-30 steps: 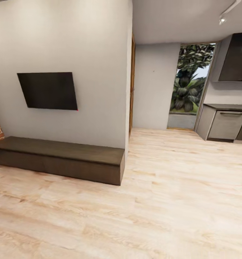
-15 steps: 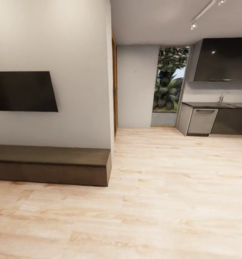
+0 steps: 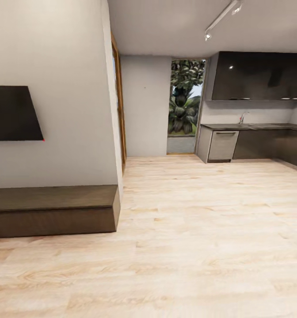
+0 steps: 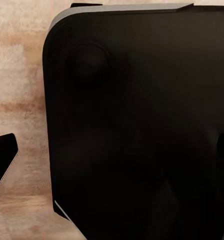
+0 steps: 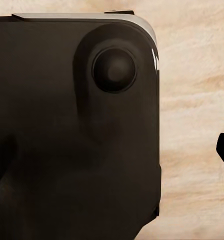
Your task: In the kitchen, take the popcorn bag from the countertop, put it into the microwave, and heat it until the popcorn is cooked so the cooked popcorn ends up inside the bag.
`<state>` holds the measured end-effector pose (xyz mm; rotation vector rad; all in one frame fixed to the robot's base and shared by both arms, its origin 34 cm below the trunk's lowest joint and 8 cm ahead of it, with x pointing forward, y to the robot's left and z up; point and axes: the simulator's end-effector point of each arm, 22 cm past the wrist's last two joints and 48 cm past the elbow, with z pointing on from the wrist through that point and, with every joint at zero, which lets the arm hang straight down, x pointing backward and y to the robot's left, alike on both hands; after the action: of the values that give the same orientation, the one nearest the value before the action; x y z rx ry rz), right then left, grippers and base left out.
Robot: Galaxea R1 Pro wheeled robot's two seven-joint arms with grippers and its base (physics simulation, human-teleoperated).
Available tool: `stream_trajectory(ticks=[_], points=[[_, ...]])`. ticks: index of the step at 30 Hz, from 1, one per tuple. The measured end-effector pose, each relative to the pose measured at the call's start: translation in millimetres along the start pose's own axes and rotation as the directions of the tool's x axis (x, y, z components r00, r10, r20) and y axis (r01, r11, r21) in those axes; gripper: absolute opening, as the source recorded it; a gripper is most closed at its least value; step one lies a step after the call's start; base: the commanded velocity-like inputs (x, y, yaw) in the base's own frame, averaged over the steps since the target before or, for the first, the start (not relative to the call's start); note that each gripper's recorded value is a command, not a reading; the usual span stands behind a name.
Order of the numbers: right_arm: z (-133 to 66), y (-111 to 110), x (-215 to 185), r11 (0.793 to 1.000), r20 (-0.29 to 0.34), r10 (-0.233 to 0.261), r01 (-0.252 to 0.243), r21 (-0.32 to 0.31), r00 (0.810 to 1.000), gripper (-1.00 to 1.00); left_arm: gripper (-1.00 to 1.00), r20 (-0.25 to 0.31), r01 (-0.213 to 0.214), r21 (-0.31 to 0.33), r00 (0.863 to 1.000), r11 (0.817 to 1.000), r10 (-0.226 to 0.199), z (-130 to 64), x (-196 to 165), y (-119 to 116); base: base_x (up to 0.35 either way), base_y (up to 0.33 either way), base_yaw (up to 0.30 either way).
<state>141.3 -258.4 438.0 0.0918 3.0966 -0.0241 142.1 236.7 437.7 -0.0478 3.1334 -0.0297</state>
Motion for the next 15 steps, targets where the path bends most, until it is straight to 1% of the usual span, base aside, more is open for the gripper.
stream_trajectory(ticks=[15], points=[[0.0, 0.0, 0.1, 1.000, -0.001, 0.000, 0.000, 0.000, 1.000, 1.00, 1.00, 0.000, 0.000, 0.000, 1.000, 1.000, 0.000, 0.0, 0.1, 0.0, 0.000, 0.000, -0.289]])
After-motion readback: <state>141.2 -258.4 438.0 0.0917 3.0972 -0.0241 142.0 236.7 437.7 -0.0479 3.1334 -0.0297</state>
